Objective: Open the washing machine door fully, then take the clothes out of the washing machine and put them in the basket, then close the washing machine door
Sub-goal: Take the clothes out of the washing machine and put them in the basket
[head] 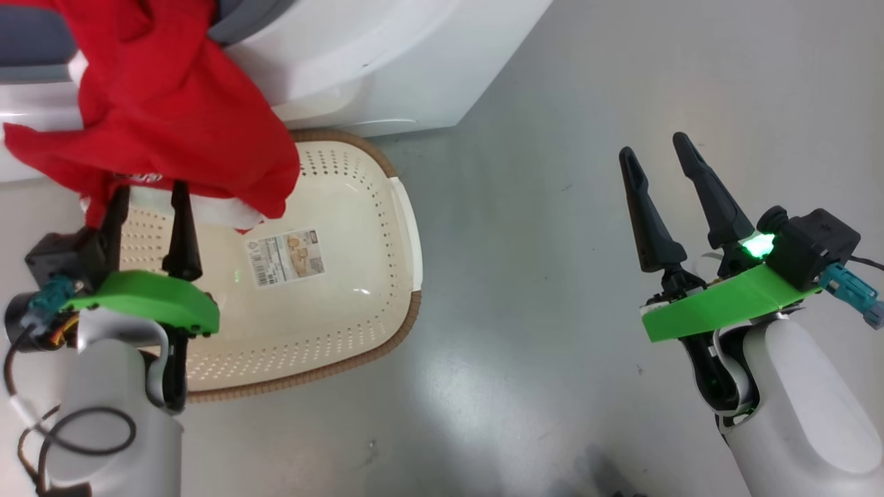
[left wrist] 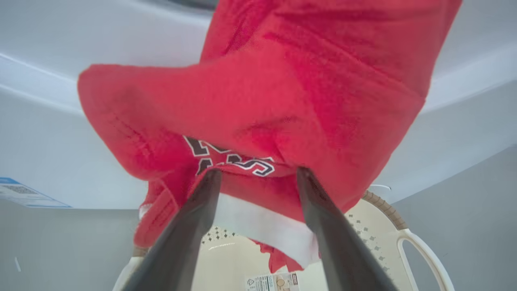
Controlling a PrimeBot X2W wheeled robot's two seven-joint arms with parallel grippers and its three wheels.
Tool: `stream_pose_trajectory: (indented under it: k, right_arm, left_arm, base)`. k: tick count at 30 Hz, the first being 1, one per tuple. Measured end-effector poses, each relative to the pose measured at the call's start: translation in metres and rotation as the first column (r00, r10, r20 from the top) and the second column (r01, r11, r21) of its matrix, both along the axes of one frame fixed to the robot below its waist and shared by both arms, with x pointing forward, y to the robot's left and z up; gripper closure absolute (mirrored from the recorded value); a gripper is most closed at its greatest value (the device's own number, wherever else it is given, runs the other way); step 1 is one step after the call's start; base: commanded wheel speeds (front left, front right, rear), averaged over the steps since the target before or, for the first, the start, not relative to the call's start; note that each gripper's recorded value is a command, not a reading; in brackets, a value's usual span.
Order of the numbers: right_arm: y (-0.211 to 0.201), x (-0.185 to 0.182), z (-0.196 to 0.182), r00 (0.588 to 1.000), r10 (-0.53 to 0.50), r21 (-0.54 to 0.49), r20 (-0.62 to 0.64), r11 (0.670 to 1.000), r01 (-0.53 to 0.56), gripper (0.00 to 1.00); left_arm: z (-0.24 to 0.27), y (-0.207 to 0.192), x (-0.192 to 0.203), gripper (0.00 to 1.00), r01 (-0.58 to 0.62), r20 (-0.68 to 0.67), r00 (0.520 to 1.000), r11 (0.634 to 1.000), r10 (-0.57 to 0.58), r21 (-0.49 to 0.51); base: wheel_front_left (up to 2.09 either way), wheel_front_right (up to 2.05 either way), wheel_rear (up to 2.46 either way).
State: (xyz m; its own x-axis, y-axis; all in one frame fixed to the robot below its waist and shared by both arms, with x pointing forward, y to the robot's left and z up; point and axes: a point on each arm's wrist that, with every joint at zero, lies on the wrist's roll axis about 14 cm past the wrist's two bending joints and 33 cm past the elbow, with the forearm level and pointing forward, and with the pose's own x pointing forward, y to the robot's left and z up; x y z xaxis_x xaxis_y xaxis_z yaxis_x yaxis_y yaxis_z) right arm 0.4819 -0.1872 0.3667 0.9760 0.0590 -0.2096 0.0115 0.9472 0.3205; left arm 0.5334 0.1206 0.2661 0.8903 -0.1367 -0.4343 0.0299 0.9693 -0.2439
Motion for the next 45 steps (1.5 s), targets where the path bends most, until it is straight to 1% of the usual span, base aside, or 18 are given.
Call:
stream_pose_trajectory:
  k: [9, 13, 17, 23, 29, 42, 45]
  right_arm:
    - [0.005, -0.002, 0.003, 1.0, 0.012, 0.005, 0.006, 1.0, -0.012, 0.0]
    - [0.006, -0.005, 0.004, 1.0, 0.015, 0.007, 0.007, 1.0, -0.015, 0.0]
    - [0.008, -0.003, 0.008, 1.0, 0.021, 0.008, 0.017, 1.0, -0.021, 0.0]
    - [0.009, -0.003, 0.01, 0.999, 0.026, 0.007, 0.022, 1.0, -0.026, 0.0]
    - [0.007, -0.002, 0.009, 0.999, 0.025, 0.003, 0.021, 1.0, -0.025, 0.0]
    - [0.006, -0.002, 0.009, 0.999, 0.024, 0.0, 0.021, 1.0, -0.024, 0.0]
    - [0.006, -0.003, 0.008, 1.0, 0.025, 0.0, 0.018, 1.0, -0.025, 0.0]
  left_arm:
    - [0.041, 0.024, -0.007, 0.0, -0.042, 0.133, 0.99, 0.999, 0.038, 0.024]
    - [0.069, 0.033, -0.01, 0.0, -0.056, 0.217, 0.975, 0.998, 0.047, 0.037]
    - [0.085, 0.037, -0.018, 0.0, -0.058, 0.261, 0.964, 0.997, 0.043, 0.049]
    - [0.097, 0.044, -0.033, 0.0, -0.07, 0.287, 0.957, 0.996, 0.05, 0.06]
    - [0.096, 0.045, -0.05, 0.0, -0.068, 0.273, 0.961, 0.996, 0.05, 0.056]
    - [0.1, 0.035, -0.047, 0.0, -0.052, 0.284, 0.958, 0.998, 0.038, 0.041]
    - [0.1, 0.029, -0.042, 0.0, -0.039, 0.29, 0.957, 0.999, 0.028, 0.034]
  base:
    - [0.0, 0.0, 0.0]
    - [0.0, 0.0, 0.0]
    - [0.0, 0.0, 0.0]
    - [0.0, 0.0, 0.0]
    - [0.0, 0.0, 0.0]
    - [0.0, 0.0, 0.0]
    - [0.0, 0.0, 0.0]
